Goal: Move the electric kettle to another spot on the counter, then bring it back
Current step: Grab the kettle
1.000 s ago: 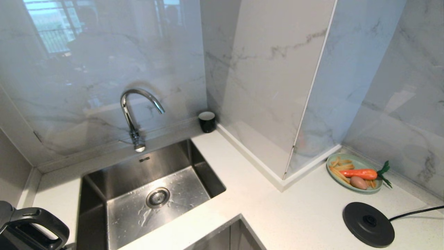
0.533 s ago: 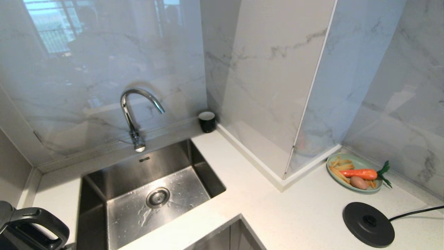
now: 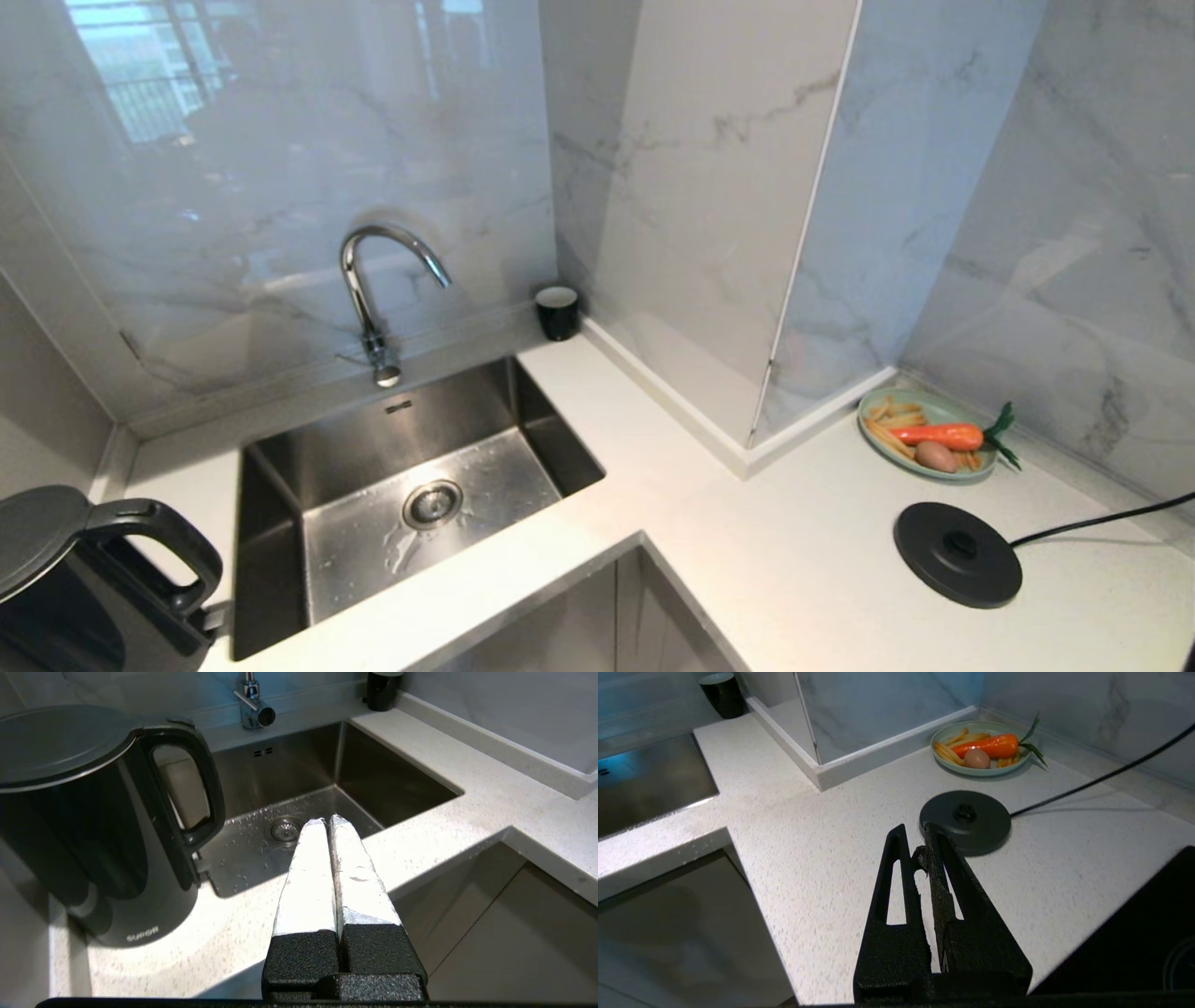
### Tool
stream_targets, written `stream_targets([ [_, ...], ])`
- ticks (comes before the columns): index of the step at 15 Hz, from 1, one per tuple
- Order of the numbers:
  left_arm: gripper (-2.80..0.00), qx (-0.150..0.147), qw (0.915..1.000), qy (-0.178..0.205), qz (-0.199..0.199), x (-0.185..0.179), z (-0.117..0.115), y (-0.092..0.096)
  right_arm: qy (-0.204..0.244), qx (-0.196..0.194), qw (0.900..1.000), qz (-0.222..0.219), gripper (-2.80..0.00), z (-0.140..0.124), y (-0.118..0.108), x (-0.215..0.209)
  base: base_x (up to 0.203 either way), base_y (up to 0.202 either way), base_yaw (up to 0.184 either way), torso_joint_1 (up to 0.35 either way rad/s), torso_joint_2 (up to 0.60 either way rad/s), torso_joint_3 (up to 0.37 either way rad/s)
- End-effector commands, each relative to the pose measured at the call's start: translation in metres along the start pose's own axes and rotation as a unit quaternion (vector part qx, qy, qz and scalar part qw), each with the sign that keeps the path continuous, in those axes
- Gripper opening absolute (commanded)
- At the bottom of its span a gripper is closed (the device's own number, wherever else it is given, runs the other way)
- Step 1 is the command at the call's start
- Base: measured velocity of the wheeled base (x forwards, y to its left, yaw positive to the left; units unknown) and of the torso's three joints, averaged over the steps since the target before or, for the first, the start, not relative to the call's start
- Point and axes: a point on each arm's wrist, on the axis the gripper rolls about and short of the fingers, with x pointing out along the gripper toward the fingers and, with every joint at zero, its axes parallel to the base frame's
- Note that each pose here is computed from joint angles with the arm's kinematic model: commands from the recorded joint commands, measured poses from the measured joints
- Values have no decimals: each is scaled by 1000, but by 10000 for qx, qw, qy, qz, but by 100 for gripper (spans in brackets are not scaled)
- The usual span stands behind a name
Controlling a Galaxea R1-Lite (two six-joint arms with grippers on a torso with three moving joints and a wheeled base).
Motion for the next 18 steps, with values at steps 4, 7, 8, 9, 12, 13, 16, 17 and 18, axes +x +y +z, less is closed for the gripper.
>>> stream_targets([
  [4, -280, -8, 10000, 12, 2, 0, 0, 0, -1, 1, 10000, 0, -280, 0, 0, 0, -188, 0, -2, 1, 4, 2],
  [7, -280, 3, 10000, 73, 13, 0, 0, 0, 6, 1, 10000, 0, -280, 0, 0, 0, -32, 0, -2, -2, -4, 2],
  [8, -280, 0, 9999, 105, 29, 0, 0, 0, 6, 9, 10000, 0, -280, 0, 0, 0, 0, 0, 0, 32, 2, -8],
  [9, -280, 13, 9998, 216, 47, -1, 0, 0, -1, 1, 10000, 0, -280, 0, 0, 0, 0, 0, 0, 0, 0, 0],
  [12, -280, -63, 9999, 130, 56, -5, 36, -1, 6, 1, 10000, 0, -280, 0, 0, 0, 0, 0, 0, 0, 0, 0],
  [13, -280, -129, 9994, 329, 33, 1, 50, -2, 4, 1, 10000, 0, -280, 0, 0, 0, 0, 0, 0, 0, 0, 0],
  [16, -280, -264, 9954, 892, -245, 29, 90, -4, 6, 1, 10000, 0, -280, 0, 0, 0, 0, 0, 0, 0, 0, 0],
  [17, -280, -335, 9925, 1140, -288, 41, 97, -4, -1, 7, 10000, 0, -280, 0, 0, 0, 0, 0, 0, 0, 0, 0],
  [18, -280, -492, 9882, 1423, -299, 57, 102, -4, 6, 1, 10000, 0, -280, 0, 0, 0, 0, 0, 0, 0, 0, 0],
])
